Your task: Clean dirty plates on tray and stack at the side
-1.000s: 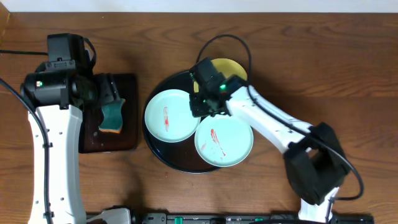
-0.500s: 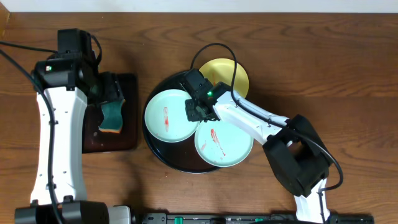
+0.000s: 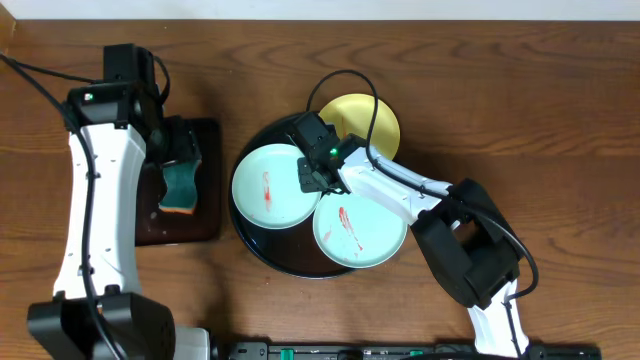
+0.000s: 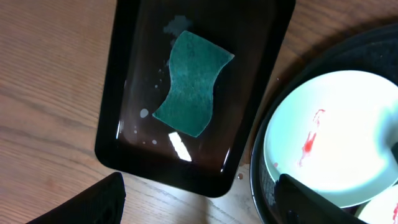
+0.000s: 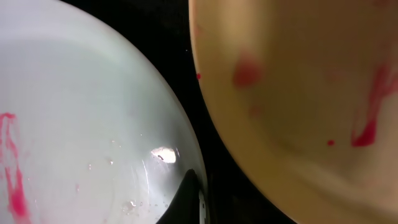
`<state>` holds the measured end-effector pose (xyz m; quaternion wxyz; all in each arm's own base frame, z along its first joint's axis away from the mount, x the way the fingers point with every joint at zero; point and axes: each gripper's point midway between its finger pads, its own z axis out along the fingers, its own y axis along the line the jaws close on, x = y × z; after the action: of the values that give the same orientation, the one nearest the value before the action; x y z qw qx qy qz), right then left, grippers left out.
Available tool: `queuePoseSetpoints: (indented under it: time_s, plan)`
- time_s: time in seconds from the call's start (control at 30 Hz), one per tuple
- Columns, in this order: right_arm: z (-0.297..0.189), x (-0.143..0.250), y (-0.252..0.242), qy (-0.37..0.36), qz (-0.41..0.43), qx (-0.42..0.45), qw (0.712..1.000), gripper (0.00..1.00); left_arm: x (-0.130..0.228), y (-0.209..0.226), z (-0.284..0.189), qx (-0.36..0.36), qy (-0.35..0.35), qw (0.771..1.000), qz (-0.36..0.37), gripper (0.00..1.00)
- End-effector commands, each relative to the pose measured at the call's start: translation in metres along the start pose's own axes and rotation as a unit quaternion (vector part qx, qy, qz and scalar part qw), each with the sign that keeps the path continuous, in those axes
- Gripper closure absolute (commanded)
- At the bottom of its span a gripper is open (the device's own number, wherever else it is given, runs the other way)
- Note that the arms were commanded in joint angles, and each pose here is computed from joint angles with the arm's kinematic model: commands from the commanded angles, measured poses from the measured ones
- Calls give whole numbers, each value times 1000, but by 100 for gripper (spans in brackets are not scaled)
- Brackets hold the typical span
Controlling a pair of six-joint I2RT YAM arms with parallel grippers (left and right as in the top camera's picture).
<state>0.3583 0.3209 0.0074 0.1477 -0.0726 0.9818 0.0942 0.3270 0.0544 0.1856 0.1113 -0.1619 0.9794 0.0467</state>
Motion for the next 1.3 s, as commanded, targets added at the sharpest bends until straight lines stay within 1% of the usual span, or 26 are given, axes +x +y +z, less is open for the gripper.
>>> queuePoseSetpoints:
  time_s: [0.0, 0.2, 0.27, 0.37, 0.5, 0.6, 0.67, 0.77, 0.8, 0.9, 0.97, 1.03, 1.27]
  plan:
    - [5, -1, 1, -5, -2, 8, 1000, 99, 8, 4, 18, -15, 33, 999, -6, 22]
    - [5, -1, 1, -4, -6, 8, 1000, 99, 24, 4, 55, -27, 99, 994, 22, 22]
    - [5, -1, 1, -4, -10, 8, 1000, 99, 24, 3, 69, -27, 114, 992, 50, 23]
    - [5, 0, 0, -3, -15, 8, 1000, 98, 16, 3, 90, -26, 118, 990, 66, 24]
    - [5, 2, -1, 0, -22, 11, 1000, 97, 7, 10, 116, -27, 122, 990, 59, 25]
    - [6, 3, -2, 2, -22, 13, 1000, 96, 7, 20, 131, -28, 135, 989, 45, 27]
    - [7, 4, -2, 1, -22, 12, 1000, 93, 10, 22, 139, -17, 148, 988, 41, 28]
    - [7, 3, -2, -1, -22, 10, 1000, 92, 16, 9, 150, 38, 167, 983, 65, 30]
    - [7, 2, -2, -2, -22, 10, 1000, 91, 17, 7, 154, 47, 173, 981, 70, 30]
    - [7, 2, -2, -1, -22, 10, 1000, 91, 21, 6, 168, 46, 187, 979, 72, 30]
    - [7, 3, -2, -1, -22, 10, 1000, 92, 24, 5, 178, 46, 197, 977, 71, 33]
    - [7, 3, -2, -1, -22, 10, 1000, 91, 27, 5, 187, 45, 205, 975, 72, 38]
    - [8, 4, -3, 1, -22, 12, 1000, 92, 31, 5, 195, 45, 217, 973, 71, 71]
